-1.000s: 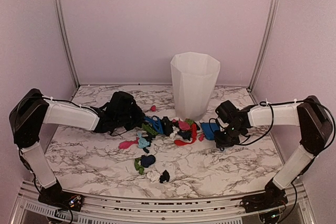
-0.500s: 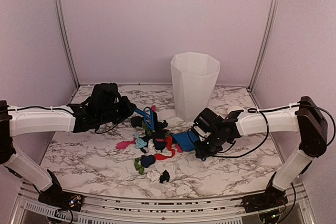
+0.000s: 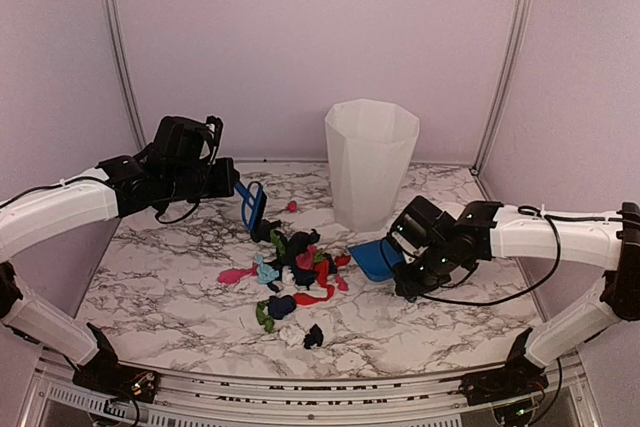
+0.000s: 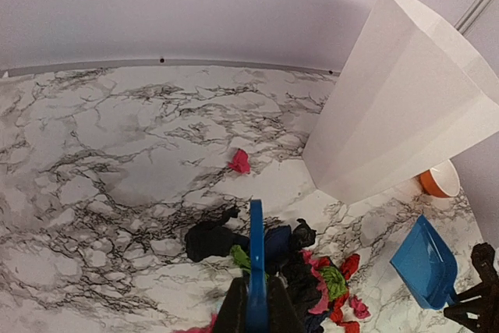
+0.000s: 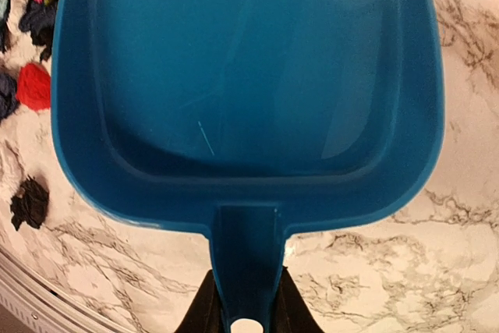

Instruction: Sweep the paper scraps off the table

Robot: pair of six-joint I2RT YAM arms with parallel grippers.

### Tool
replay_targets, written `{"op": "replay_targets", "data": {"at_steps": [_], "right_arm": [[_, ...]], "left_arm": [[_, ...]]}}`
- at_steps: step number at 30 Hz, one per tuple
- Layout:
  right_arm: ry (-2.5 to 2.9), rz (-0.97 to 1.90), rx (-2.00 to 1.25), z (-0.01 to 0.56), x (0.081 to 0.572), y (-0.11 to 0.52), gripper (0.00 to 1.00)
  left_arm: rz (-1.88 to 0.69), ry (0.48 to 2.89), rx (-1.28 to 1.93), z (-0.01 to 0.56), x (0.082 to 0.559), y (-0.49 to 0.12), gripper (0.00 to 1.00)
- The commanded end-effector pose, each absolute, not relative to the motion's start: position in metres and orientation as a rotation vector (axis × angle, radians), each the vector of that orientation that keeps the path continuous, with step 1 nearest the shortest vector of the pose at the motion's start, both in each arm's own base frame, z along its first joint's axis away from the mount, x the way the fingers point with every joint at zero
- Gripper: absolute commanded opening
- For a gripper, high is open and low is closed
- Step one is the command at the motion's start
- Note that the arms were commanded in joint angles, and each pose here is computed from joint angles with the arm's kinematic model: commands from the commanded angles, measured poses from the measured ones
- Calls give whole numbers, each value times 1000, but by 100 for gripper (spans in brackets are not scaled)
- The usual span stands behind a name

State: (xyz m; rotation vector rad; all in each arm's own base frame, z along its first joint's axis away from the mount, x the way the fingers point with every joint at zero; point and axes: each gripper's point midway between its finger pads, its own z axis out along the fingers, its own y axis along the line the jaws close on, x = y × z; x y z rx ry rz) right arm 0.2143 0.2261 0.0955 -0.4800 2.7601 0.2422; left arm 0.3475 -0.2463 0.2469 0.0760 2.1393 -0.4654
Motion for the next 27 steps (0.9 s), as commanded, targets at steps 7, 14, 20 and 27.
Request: {"op": "replay_targets", "data": {"at_steps": [7,14,20,27], "right_arm": [[2927,92,-657,60,137,212,0],[2965,53,-805,51,110,217,0],[2953,124,-899,45,107,232,0],[2913,227,-1004,35,123,268,0]], "left_arm": [[-144,2233,379,229,395,-213,0],[-117,2268,607,194,445,-244,0],[-253,2320,743,157,458,-282,0],[-411,2343,885,132,432,-319,0]]}}
